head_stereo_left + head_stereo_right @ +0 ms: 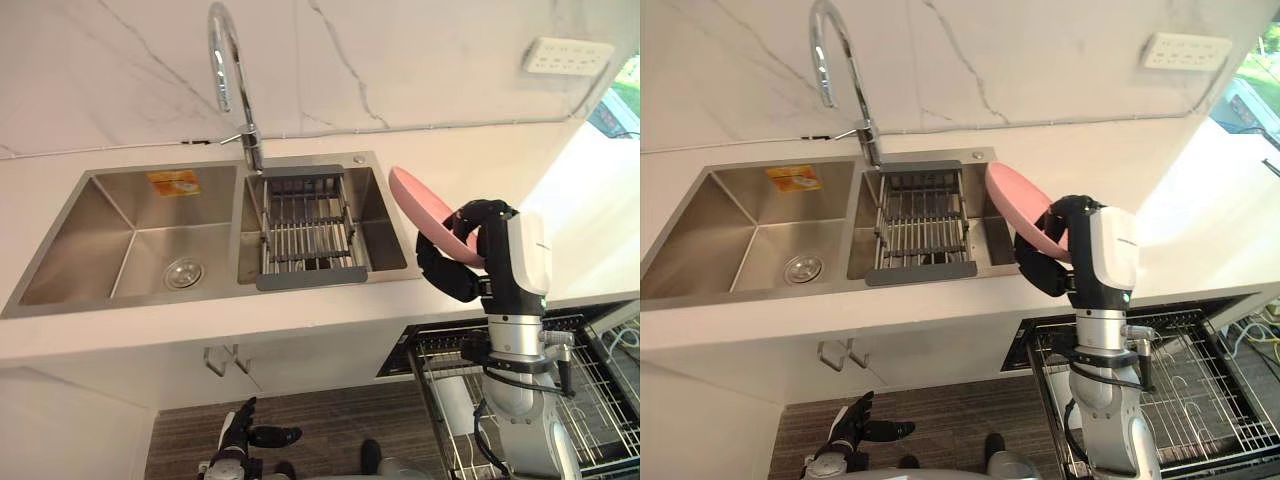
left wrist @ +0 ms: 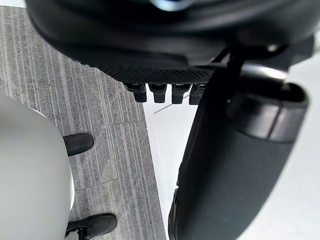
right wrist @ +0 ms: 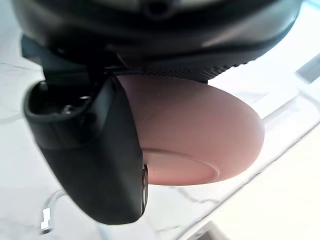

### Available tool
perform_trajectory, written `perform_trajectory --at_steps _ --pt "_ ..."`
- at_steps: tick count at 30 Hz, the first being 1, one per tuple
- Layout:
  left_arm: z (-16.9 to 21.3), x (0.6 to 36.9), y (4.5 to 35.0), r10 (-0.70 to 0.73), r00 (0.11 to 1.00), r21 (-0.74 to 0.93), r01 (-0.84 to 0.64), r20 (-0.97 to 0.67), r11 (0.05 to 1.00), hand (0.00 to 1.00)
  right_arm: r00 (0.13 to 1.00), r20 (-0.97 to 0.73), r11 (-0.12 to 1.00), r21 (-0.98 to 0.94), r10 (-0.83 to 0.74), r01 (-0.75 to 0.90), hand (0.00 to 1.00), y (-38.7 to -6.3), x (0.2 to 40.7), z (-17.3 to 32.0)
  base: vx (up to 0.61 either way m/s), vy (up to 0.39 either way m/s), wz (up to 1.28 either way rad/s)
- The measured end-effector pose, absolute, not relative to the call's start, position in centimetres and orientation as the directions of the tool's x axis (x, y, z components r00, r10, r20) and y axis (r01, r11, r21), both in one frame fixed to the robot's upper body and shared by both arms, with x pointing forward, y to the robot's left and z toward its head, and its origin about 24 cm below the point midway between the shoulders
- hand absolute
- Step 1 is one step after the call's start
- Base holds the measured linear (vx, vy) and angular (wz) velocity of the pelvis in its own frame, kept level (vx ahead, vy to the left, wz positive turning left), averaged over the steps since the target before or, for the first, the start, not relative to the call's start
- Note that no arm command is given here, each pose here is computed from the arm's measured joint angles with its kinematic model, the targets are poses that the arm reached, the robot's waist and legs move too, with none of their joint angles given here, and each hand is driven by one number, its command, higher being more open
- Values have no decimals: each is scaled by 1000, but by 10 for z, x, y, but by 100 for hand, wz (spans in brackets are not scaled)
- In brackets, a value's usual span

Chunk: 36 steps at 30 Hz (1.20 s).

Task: Walk over to the sink, pick up the cup, carry it to the dishwasher, place the cup inside the dishwasher, then close the dishwasher door

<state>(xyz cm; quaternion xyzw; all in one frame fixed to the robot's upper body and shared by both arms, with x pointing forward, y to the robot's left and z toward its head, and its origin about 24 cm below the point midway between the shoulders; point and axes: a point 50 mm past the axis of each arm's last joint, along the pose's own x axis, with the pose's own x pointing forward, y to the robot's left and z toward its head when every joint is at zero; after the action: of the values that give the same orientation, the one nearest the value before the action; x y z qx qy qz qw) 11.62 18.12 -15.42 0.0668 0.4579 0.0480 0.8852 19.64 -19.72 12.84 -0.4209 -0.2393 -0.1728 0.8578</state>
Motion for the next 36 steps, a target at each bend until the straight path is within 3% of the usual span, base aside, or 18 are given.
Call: perform_trajectory --at_steps 11,18,26,33,36 --pt "-156 111 178 134 572 165 3 -810 986 100 801 543 442 -672 -251 594 0 -236 185 126 21 35 -68" --pt "-155 111 176 129 579 160 2 -805 987 100 816 438 330 -760 -377 560 0 -267 168 101 -6 2 -30" --pt "-151 121 170 111 623 148 7 -775 989 100 756 388 225 -794 -527 565 0 -301 157 88 -35 -27 -13" --pt "-143 140 168 102 677 145 7 -729 989 100 742 344 226 -805 -575 548 0 -320 182 75 -15 -28 -21" --pt "-140 149 169 102 695 145 4 -712 989 100 722 416 197 -777 -553 598 0 -325 197 91 -4 -2 1"
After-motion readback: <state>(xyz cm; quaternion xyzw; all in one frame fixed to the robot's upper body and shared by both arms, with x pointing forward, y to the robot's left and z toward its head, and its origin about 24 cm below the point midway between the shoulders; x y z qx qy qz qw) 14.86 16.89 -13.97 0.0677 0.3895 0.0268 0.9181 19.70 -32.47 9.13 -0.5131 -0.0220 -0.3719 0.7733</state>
